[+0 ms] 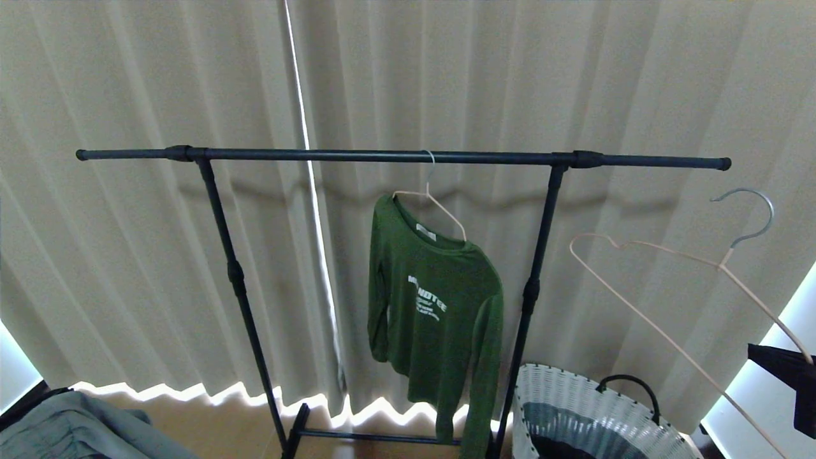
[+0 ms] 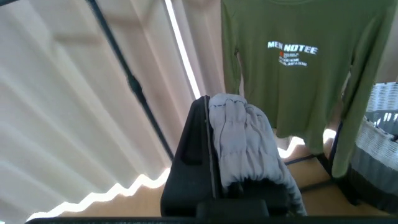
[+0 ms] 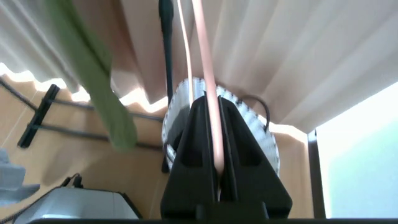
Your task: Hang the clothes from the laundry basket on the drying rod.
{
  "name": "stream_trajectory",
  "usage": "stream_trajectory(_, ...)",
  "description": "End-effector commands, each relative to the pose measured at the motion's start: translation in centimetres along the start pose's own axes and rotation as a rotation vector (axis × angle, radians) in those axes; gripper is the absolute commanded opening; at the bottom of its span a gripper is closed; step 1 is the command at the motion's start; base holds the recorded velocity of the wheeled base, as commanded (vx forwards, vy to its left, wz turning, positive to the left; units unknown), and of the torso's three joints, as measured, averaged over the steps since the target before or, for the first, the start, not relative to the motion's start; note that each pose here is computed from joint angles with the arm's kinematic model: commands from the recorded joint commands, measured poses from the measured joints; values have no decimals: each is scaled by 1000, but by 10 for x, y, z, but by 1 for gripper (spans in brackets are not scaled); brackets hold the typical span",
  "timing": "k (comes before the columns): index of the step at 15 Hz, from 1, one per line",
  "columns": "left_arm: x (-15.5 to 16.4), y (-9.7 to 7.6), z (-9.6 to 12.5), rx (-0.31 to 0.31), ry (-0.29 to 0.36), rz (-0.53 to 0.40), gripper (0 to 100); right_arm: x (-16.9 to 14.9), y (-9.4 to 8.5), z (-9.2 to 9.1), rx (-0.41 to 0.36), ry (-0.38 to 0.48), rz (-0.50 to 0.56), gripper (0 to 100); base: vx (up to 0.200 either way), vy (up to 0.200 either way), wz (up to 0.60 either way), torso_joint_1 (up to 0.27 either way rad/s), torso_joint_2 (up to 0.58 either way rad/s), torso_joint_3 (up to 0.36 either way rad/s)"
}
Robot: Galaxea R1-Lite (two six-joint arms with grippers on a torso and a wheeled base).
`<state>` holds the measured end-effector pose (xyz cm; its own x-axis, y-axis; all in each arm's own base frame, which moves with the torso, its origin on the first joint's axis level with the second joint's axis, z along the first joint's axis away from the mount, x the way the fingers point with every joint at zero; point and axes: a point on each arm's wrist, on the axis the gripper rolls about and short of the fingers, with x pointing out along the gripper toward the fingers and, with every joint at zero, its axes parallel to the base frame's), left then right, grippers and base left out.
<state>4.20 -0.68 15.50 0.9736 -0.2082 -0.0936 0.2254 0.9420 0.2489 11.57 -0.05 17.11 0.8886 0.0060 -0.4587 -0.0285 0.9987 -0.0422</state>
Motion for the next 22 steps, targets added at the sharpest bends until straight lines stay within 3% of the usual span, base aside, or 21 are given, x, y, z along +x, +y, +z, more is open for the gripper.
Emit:
stream_trajectory(1,-2,0,-1,2,-7,2,0,-4,0,-2,0,-16,0,0,0,0,0,0,0,0)
stream_trajectory(9,-2,0,2,-5,-16,3,0,-4,1,-6,0,-12,8,0,0,0,0,0,0,0)
stream_trajectory(22,-3,0,3,0,-26,4,0,-6,2,-7,-4,-17,20,0,0,200,0,3,3,2)
